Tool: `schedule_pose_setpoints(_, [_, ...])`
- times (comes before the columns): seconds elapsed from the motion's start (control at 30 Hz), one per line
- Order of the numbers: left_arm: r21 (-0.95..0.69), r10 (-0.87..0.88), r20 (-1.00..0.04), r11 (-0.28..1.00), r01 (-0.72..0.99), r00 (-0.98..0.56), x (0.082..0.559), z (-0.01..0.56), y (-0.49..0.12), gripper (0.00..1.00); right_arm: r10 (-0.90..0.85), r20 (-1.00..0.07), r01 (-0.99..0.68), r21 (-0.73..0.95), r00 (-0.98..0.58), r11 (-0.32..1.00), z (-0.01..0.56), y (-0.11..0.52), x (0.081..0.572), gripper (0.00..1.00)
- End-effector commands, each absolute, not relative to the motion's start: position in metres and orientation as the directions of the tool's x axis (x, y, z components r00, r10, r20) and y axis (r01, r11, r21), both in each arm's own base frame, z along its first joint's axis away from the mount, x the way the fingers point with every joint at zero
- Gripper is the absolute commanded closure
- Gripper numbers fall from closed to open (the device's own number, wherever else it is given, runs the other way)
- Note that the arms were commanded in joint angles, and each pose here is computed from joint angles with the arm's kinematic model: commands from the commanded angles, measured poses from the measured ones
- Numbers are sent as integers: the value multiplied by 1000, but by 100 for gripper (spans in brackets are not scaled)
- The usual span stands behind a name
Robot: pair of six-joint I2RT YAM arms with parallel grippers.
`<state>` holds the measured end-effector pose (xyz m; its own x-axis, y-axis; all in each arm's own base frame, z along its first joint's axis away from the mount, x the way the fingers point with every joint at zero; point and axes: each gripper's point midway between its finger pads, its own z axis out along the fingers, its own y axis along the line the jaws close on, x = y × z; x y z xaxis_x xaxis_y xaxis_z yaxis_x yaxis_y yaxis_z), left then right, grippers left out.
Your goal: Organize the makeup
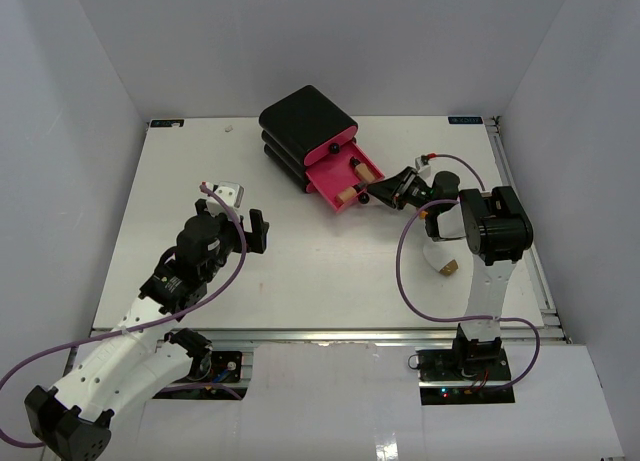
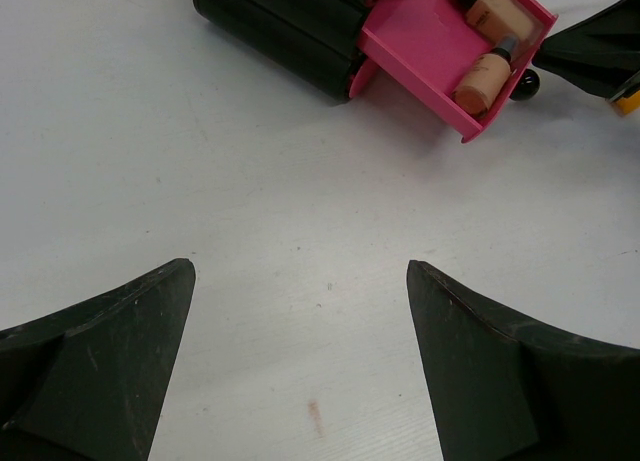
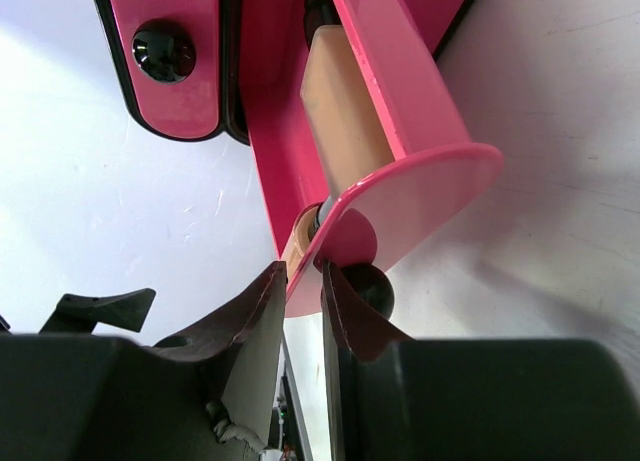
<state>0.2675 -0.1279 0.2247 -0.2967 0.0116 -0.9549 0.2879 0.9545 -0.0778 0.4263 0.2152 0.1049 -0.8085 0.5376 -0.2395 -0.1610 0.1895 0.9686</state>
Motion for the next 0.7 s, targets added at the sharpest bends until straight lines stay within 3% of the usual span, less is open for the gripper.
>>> schedule_pose_setpoints(0.0, [-79, 10, -957, 953, 292, -289, 270, 225, -129, 2, 506, -378, -314, 926, -775, 211, 128, 222, 431, 72])
schedule_pose_setpoints(0.17, [-78, 11, -957, 953, 293, -291, 270, 224, -129, 2, 464, -471, -365, 880, -750, 303, 125, 216, 423, 62])
schedule_pose_setpoints(0.23, [-79, 9, -957, 952, 295, -289, 270, 225, -129, 2, 448, -488, -372, 869, -749, 326, 122, 212, 419, 54])
schedule_pose_setpoints(0.37, [-80, 9, -957, 952, 295, -289, 270, 225, -129, 2, 438, -502, -363, 857, -746, 365, 114, 200, 414, 47])
schedule_pose_setpoints(0.67, [-81, 9, -957, 951, 298, -288, 270, 225, -130, 2, 415, -452, -291, 871, -789, 395, 80, 195, 396, 48])
